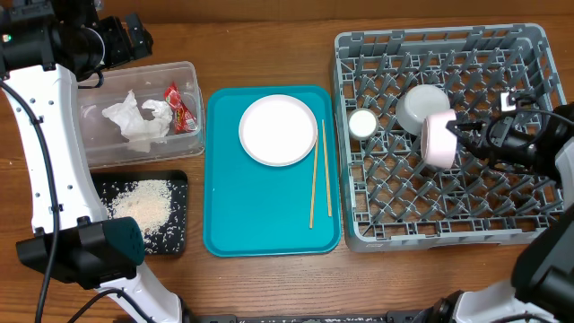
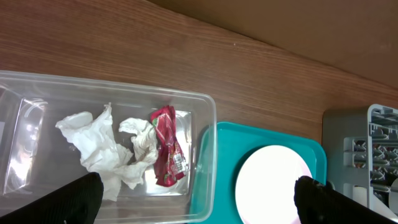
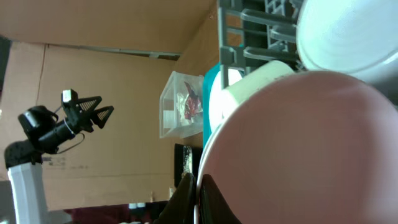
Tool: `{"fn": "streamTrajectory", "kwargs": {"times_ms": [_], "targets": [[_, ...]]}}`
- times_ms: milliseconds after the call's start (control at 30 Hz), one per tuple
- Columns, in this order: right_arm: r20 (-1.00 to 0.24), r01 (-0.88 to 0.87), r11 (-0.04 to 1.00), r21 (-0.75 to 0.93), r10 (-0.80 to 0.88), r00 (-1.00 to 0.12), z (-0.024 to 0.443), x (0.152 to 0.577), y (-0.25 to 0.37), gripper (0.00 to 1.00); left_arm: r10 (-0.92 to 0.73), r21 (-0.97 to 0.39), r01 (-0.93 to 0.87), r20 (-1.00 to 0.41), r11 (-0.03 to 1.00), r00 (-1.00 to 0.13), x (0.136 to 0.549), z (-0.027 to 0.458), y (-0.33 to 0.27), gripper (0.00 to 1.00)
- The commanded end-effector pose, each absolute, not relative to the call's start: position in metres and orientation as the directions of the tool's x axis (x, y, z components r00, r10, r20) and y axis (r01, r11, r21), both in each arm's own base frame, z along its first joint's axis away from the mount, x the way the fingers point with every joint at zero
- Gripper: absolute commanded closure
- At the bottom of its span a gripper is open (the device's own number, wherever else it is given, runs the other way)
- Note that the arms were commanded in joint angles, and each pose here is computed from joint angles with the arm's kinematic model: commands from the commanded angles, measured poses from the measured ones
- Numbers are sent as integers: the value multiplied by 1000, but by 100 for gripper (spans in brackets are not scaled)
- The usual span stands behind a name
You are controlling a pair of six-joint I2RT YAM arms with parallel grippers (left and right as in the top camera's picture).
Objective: Sort waste into correct bins and load items into the dishwasher
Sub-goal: 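Lift the pink plate and set it upright in the rack, then release the plate and move the right gripper back to the teal tray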
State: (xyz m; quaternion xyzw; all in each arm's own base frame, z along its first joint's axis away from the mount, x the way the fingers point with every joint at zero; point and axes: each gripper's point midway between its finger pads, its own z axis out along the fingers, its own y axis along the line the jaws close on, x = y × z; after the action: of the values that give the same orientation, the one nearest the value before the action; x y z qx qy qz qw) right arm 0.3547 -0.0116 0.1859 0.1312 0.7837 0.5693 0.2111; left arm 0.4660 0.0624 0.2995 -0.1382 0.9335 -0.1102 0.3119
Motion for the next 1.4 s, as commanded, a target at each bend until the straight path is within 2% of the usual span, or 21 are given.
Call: {"fn": "streamTrajectory", "kwargs": {"times_ms": [0, 167, 333, 600, 767, 933, 1100, 1367], "targets": [[-167, -23, 303, 953, 457, -874, 179, 356, -16, 96, -331, -293, -191, -562, 937, -758, 466, 305, 61, 0], [-158, 0, 310, 951, 486, -859, 177, 355, -29, 95, -331, -293, -191, -562, 937, -758, 466, 305, 61, 0], [-135, 44, 306, 951, 541, -830, 175, 353, -49, 84, -331, -293, -191, -562, 937, -758, 466, 305, 61, 0], [-158, 108, 374, 921, 611, -776, 165, 346, -92, 61, -331, -293, -191, -562, 937, -758, 466, 305, 61, 0], [-211, 92, 404, 910, 645, -735, 178, 349, -118, 55, -331, -293, -191, -562, 937, -758, 466, 305, 61, 0], [-178, 210, 437, 875, 691, -701, 183, 354, -141, 54, -331, -293, -192, -562, 937, -758, 466, 305, 61, 0], [-179, 323, 554, 767, 668, -722, 186, 355, -141, 55, -331, -293, -191, -562, 937, -758, 466, 305, 61, 0], [-310, 229, 813, 536, 441, -842, 199, 376, -69, 55, -331, -293, -191, -562, 937, -758, 466, 305, 61, 0]]}}
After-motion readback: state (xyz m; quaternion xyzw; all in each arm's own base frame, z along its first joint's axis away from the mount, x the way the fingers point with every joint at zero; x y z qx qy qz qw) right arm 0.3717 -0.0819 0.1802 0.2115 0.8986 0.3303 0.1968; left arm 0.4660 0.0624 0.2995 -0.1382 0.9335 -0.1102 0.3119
